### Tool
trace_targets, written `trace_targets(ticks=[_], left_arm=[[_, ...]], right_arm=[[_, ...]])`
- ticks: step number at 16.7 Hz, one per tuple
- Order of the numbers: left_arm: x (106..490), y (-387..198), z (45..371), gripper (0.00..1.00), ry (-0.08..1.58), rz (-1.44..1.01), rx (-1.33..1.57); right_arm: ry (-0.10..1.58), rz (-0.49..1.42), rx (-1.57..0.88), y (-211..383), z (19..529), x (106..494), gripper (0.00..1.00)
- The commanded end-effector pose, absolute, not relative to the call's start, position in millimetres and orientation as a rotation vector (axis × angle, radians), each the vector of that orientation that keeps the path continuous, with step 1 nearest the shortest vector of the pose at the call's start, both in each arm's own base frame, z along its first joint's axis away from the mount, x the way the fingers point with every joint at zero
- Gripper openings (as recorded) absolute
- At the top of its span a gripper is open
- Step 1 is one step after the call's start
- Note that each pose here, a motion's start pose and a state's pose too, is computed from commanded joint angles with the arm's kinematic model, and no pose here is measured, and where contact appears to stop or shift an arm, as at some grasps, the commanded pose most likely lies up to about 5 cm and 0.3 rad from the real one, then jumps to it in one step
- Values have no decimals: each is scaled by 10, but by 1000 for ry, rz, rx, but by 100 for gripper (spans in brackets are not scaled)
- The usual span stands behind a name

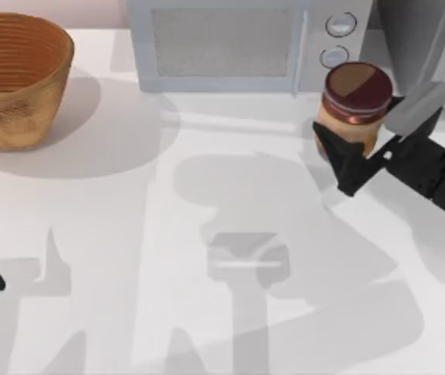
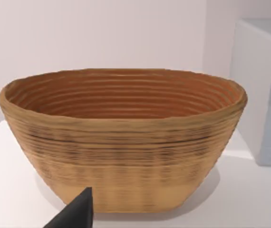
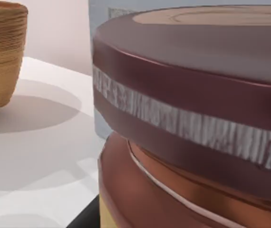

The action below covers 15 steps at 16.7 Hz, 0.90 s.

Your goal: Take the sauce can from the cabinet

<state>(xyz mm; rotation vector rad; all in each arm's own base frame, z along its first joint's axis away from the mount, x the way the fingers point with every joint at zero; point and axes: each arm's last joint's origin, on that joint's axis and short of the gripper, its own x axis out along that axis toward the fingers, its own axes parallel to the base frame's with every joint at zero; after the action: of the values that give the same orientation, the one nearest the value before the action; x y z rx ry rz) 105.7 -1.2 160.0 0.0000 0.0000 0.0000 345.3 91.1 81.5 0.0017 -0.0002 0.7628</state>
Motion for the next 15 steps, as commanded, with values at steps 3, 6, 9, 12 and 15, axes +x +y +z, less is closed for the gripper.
trace_targets(ticks=[3, 6, 9, 12, 15], left_arm=[[1057, -12, 1600, 100, 0, 0, 0], [1057, -12, 1600, 100, 0, 0, 0], [1057, -12, 1600, 100, 0, 0, 0], [1057, -12, 1600, 100, 0, 0, 0], [1057, -12, 1600, 100, 0, 0, 0]], right_arm=[[-2, 768, 1, 1066, 727, 3610, 0], [-1, 767, 1, 1224, 626, 3758, 0], [0, 765, 1, 1286, 584, 3814, 0], [0, 765, 1, 1286, 584, 3814, 0], [0, 765, 1, 1286, 584, 3814, 23]])
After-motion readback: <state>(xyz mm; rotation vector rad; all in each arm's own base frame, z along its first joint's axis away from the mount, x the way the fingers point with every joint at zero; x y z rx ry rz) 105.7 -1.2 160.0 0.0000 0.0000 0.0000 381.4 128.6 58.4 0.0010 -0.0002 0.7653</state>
